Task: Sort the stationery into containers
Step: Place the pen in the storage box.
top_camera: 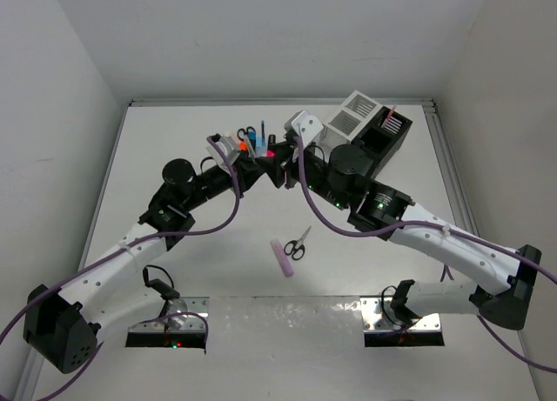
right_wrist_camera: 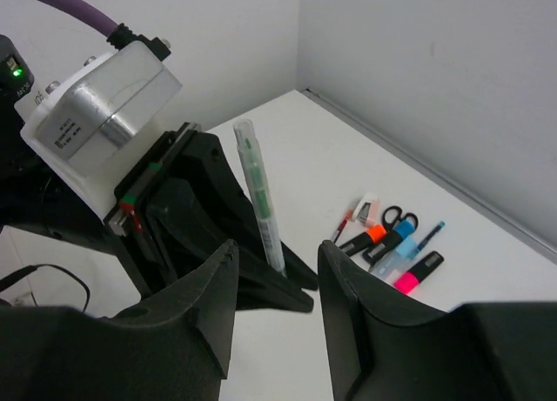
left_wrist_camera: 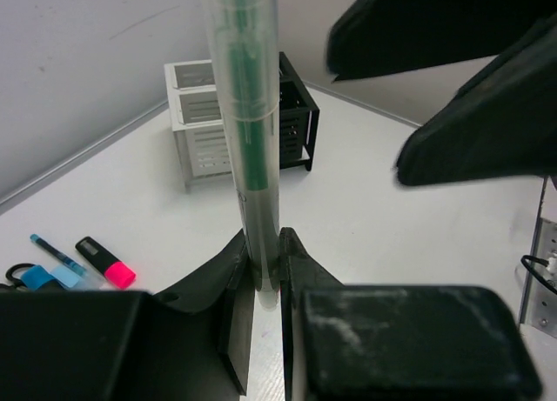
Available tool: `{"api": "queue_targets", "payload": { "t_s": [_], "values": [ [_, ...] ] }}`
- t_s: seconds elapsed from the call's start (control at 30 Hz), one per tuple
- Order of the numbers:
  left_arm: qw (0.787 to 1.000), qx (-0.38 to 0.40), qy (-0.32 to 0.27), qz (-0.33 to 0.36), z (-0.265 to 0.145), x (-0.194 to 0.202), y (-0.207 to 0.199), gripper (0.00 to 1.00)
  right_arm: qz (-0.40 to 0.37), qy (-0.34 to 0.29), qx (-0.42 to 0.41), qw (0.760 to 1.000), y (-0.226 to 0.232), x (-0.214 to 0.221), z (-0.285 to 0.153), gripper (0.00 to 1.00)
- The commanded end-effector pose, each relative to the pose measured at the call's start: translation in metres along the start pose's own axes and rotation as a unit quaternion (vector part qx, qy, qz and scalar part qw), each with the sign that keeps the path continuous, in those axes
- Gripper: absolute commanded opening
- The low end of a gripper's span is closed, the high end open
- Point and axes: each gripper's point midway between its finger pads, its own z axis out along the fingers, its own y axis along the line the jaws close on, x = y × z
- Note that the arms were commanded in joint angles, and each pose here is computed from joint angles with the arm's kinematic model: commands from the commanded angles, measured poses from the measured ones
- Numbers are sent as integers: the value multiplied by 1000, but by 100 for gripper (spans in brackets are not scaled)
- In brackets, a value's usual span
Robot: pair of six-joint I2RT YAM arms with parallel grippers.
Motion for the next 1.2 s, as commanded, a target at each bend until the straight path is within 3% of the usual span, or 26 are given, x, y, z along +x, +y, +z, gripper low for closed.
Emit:
{"api": "queue_targets", "payload": {
  "t_s": [0.0,0.3,0.4,0.47,0.57,0.6,0.63,0.67,0.7,0.87,0.97,1.0,1.17],
  "values": [
    [999,25,-35,13,1,-32,-12,0,-17,-5,-28,999,10,-1,16,41],
    [999,37,-30,-5,2,-31,-19,0,-14,-24,-33,999,14,-3,41,39],
    [999,39,-26,-6,2,-28,-20,0,-9,-28,-29,999,10,-2,45,32],
    [999,39,-25,-6,1,-27,-20,0,-4,-28,-28,999,7,1,48,23],
    [999,37,-26,-5,2,-28,-19,0,4,-26,-23,999,3,5,50,0],
    [999,28,-28,-6,3,-28,-16,1,5,-27,-18,999,-2,5,50,0],
    [999,18,-28,-9,3,-28,-13,12,11,-26,-11,1000,-6,6,50,0],
    [999,-7,-26,-22,3,-26,-4,62,14,-25,-2,1000,-12,7,50,0],
    [999,-23,-23,-26,3,-25,2,97,16,-18,16,1000,-28,11,49,0],
    [989,-138,-13,-52,-10,-17,44,100,17,17,142,990,-124,30,35,0],
    [978,-199,8,-61,-25,-3,66,100,32,18,266,963,-215,36,9,0],
    [975,-213,25,-65,-30,7,72,100,42,13,326,944,-261,37,-10,0],
    [961,-256,62,-87,-46,31,86,100,61,6,461,885,-372,63,-50,0]
  ]
}}
